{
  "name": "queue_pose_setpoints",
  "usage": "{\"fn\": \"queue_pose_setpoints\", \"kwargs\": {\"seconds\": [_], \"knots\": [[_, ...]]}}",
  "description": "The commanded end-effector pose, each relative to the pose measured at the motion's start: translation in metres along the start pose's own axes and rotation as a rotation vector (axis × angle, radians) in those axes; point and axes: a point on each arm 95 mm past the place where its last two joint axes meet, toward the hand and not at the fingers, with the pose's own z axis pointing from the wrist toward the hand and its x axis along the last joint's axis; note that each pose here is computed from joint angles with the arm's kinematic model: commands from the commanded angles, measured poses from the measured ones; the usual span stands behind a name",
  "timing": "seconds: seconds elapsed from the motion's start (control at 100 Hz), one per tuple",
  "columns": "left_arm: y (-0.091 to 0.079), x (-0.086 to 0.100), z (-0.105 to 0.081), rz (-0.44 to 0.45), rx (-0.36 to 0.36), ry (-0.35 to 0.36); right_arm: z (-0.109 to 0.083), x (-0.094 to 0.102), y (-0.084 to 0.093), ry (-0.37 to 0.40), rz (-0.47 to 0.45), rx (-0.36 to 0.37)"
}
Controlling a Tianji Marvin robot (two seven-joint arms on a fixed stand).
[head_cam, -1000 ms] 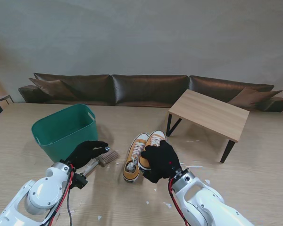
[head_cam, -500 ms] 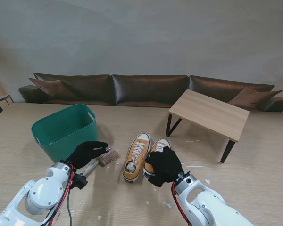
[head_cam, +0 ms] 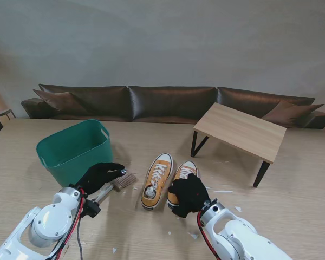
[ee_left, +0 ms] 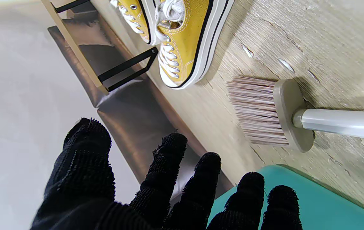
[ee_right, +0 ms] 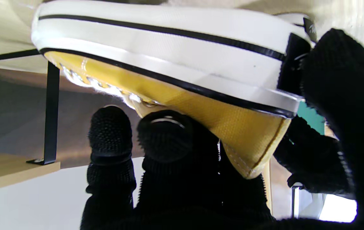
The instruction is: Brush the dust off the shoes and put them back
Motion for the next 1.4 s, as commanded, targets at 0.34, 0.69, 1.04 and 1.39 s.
{"fn": "queue_pose_setpoints", "kwargs": {"seconds": [0.34,0.69,1.04,1.39], "knots": [[0.002,0.001,0.0,-0.004,-0.021,0.001,-0.004,0.002,-0.025,0.004,0.025,0.081],[0.003,0.001,-0.001,-0.006,-0.026,0.0,-0.009,-0.001,-0.028,0.012,0.058,0.068],[0.003,0.001,0.0,-0.007,-0.034,-0.003,-0.012,-0.009,-0.01,0.025,0.141,0.003],[0.003,0.001,0.0,-0.008,-0.037,0.0,-0.01,-0.017,0.023,-0.044,0.299,-0.021]]}}
